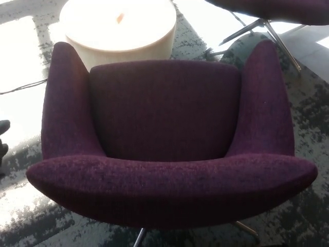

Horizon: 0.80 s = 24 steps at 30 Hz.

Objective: The robot stands in front of a sofa and uses its left hand to push the left side of the sofa

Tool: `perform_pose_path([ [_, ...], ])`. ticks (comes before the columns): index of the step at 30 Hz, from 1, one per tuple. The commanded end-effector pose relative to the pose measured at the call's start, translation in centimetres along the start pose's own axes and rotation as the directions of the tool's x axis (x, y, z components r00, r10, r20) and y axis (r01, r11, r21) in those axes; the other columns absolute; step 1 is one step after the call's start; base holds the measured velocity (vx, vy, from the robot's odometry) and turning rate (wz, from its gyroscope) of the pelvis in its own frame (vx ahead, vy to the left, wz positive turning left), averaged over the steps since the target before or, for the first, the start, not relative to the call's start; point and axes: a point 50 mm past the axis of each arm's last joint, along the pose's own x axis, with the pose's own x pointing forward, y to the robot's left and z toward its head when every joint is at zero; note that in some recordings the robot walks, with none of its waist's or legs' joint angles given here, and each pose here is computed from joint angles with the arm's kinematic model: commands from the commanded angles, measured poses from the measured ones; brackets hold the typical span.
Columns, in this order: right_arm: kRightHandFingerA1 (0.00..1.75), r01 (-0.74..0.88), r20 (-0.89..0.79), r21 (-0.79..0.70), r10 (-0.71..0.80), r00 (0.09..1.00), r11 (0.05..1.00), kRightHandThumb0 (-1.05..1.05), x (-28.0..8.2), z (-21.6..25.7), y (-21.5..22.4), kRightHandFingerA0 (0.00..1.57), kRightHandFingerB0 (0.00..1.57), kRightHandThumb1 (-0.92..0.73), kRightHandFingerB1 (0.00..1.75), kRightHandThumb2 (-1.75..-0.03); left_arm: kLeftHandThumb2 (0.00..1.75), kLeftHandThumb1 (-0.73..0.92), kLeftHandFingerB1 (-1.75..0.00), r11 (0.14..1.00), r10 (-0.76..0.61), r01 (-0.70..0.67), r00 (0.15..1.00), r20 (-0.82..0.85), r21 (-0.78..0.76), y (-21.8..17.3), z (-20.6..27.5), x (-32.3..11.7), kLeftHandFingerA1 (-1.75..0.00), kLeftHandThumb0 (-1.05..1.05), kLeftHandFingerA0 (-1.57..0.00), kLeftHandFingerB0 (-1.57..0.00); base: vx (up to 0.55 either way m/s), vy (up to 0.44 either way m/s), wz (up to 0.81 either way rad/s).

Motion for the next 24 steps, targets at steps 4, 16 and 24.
perform_pose_path([
  [4, 1.18, -0.004, 0.015, -0.003, 0.004, 1.000, 1.000, -1.05, 0.0, 0.1, 0.0, 0.12, 0.08, -0.90, 1.13, -0.82, 1.25, 0.89, -0.10, 0.990, -0.104, 0.111, 0.992, -0.075, 0.085, -1.9, 0.8, 1.7, -0.08, -0.93, 0.00, 0.00, 0.00, 0.000, 0.00],
  [16, 1.20, -0.004, 0.028, -0.003, 0.004, 1.000, 1.000, -1.05, 0.1, 0.4, -0.1, 0.13, 0.08, -0.90, 1.17, -0.82, 1.24, 0.86, -0.15, 0.922, -0.199, 0.265, 0.949, -0.243, 0.283, -3.5, 0.1, 2.2, -0.12, -0.87, 0.00, -0.02, 0.00, 0.000, 0.00],
  [24, 1.09, -0.011, 0.023, -0.026, 0.012, 1.000, 1.000, -1.05, 0.0, 0.3, 0.1, 0.18, 0.11, -0.92, 1.02, -0.79, 1.25, 0.86, -0.14, 0.874, -0.213, 0.324, 0.926, -0.313, 0.363, -3.8, -0.7, 1.9, -0.11, -0.91, 0.00, -0.01, 0.00, 0.000, 0.00],
])
